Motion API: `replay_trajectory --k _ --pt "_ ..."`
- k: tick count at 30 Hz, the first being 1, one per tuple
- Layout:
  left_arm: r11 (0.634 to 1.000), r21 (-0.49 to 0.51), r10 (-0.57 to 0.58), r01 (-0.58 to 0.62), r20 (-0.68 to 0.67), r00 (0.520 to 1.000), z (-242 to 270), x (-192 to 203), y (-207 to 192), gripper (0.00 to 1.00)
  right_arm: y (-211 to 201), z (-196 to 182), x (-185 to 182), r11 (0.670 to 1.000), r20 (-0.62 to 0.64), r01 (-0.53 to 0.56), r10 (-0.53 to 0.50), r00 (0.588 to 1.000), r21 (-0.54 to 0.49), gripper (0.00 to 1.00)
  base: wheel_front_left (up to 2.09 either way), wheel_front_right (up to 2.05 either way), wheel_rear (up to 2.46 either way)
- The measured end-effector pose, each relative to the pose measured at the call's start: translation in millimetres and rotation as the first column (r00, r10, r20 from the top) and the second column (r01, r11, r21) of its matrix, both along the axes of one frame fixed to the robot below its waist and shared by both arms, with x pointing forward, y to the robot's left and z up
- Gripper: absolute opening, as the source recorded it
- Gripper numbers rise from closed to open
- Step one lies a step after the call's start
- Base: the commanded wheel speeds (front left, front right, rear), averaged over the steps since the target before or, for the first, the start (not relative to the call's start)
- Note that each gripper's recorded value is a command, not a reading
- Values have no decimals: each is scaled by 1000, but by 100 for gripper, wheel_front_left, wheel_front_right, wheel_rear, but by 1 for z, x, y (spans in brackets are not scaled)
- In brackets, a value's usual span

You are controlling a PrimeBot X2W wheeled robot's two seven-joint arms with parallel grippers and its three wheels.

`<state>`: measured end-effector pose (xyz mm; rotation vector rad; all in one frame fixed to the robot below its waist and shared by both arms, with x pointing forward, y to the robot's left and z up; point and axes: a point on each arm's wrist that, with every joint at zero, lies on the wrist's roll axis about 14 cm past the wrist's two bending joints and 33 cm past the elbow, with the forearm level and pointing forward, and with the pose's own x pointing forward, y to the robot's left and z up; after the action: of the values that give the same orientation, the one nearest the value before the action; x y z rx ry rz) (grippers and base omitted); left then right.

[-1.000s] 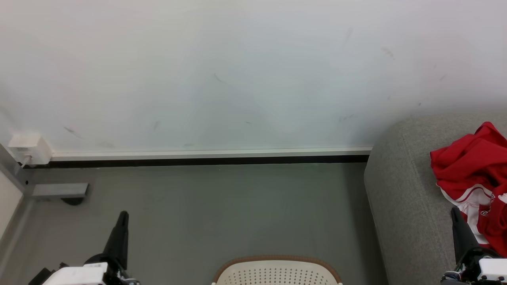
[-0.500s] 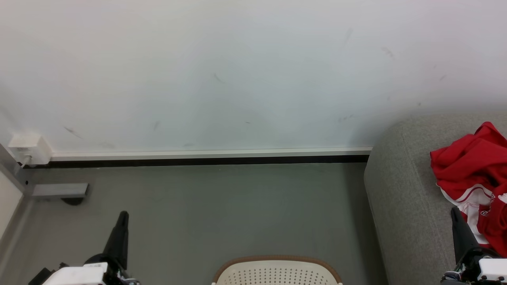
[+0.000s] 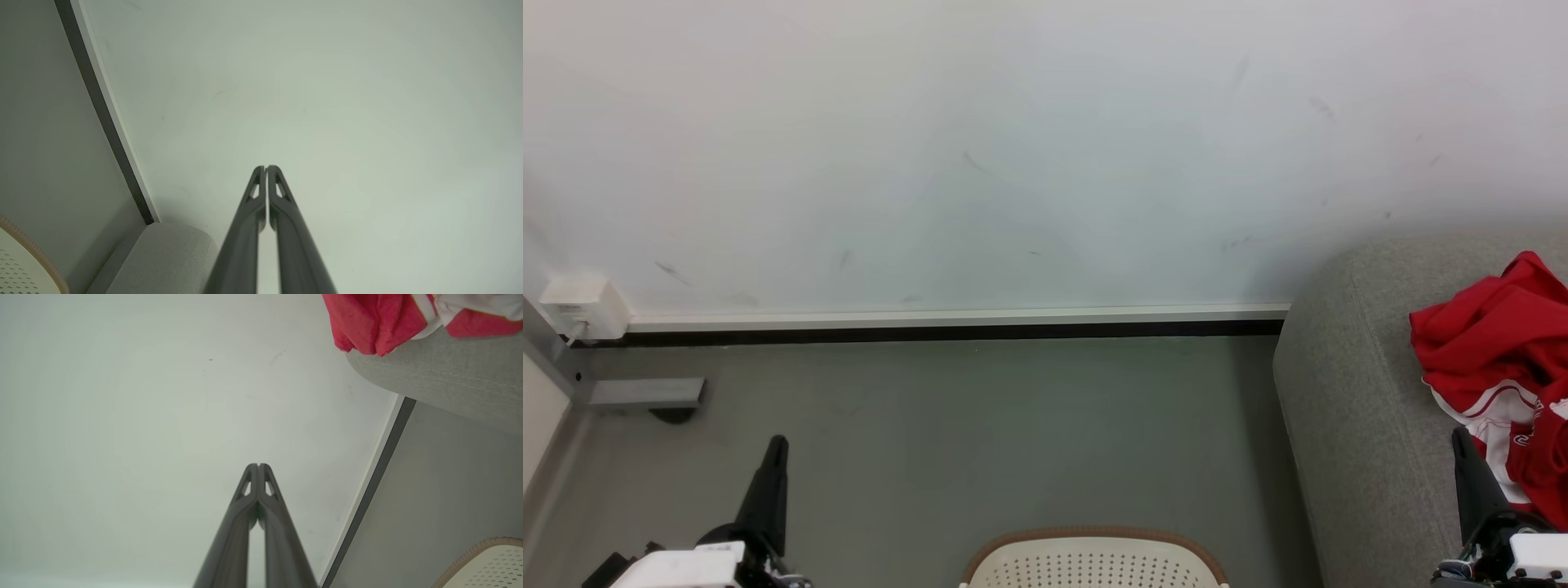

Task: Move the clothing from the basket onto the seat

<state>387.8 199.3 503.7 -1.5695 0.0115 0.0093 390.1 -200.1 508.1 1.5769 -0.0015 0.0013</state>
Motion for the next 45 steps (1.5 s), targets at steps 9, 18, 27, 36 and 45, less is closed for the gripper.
replay_trajectory --k 9,18,27,36,45 --pt "1000 0 0 0 0 1000 0 0 0 0 0 0 0 1000 0 -3 3 1000 1 0 0 0 0" --pt "1000 0 0 0 1 1000 0 0 0 0 0 0 0 1000 0 -2 2 1000 1 0 0 0 0" --pt "1000 0 0 0 1 1000 0 0 0 0 0 0 0 1000 0 -2 2 1000 0 0 0 0 0" --pt "1000 0 0 0 1 1000 0 0 0 0 0 0 0 1000 0 -1 1 1000 0 0 0 0 0" --pt "1000 0 0 0 1 1000 0 0 0 0 0 0 0 1000 0 -1 1 1000 1 0 0 0 0"
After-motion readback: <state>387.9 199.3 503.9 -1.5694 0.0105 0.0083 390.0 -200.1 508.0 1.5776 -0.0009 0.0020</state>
